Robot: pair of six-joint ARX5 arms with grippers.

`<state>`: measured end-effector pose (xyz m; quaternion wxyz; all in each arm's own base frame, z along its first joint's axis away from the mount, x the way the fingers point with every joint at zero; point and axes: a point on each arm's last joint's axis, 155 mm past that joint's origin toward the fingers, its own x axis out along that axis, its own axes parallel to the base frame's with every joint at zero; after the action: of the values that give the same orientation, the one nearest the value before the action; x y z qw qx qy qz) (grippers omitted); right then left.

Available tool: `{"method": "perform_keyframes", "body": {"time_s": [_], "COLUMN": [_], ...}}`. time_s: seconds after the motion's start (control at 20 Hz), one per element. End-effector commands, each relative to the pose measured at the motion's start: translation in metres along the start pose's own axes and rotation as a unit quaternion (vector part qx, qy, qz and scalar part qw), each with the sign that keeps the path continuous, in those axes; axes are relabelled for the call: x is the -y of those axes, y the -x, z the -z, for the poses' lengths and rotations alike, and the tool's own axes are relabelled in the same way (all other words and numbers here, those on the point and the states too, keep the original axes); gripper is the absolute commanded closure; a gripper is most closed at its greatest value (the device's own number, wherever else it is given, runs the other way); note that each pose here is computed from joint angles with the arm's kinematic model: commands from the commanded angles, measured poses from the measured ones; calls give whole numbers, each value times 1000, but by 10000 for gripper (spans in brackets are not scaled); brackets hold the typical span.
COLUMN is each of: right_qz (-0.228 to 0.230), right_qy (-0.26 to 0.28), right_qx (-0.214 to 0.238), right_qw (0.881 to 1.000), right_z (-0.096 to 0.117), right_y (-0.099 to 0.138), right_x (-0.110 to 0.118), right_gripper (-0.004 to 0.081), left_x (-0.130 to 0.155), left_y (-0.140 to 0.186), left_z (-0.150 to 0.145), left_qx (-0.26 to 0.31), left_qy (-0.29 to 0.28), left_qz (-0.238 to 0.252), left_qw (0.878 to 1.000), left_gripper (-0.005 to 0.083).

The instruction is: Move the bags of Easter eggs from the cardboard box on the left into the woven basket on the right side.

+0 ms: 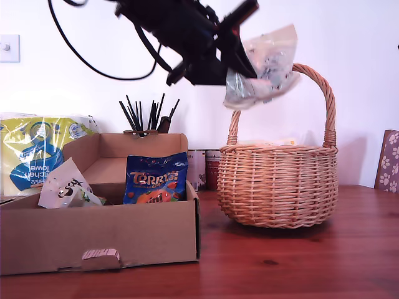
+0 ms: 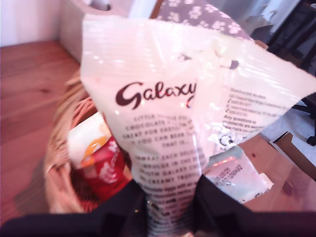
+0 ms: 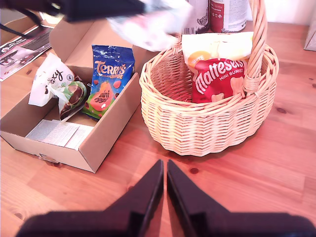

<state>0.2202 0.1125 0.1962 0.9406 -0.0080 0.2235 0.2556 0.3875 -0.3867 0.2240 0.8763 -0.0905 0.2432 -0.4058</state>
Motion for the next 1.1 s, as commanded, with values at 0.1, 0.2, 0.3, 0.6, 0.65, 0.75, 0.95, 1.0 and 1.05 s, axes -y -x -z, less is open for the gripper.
{"method": "perform_keyframes", "body": {"time_s": [0.1,0.2,0.3,0.6,0.65,0.75,0.95,1.0,1.05], "right_qz": [-1,-1,-1,-1,-1,-1,-1,-1,-1], "right_qy": [1,0,0,0,0,0,0,0,0], "right_qx": [3,3,3,3,2,2,2,3,2], "right_qw": [1000,1000,1000,1000,1000,1000,1000,1000,1000], "right_z": [-2,-2,-2,-2,-2,-2,-2,-2,-2], "right_y": [0,0,0,0,0,0,0,0,0], "right_x": [-1,-1,-1,-1,-1,-1,-1,-1,-1], "right_gripper": [782,782,782,782,782,782,782,782,782], "left_x": [-12,-14,-15,-7,-9,-9,-18,-20,-20], "left_y": [-26,-38,-50,-64,-64,-64,-63,-63,-62], "left_z": [15,23,36,64,66,70,74,75,76], "left_qx": [9,12,5,-18,-21,-29,-35,-37,-39], "left_qy": [0,-2,-2,-7,-7,-7,-6,-6,-6], "left_qz": [-13,-10,-7,-18,-22,-25,-49,-54,-55], "left_qw": [1000,1000,1000,1000,999,999,998,998,998], "left_gripper": [737,737,737,737,737,735,603,557,537]}}
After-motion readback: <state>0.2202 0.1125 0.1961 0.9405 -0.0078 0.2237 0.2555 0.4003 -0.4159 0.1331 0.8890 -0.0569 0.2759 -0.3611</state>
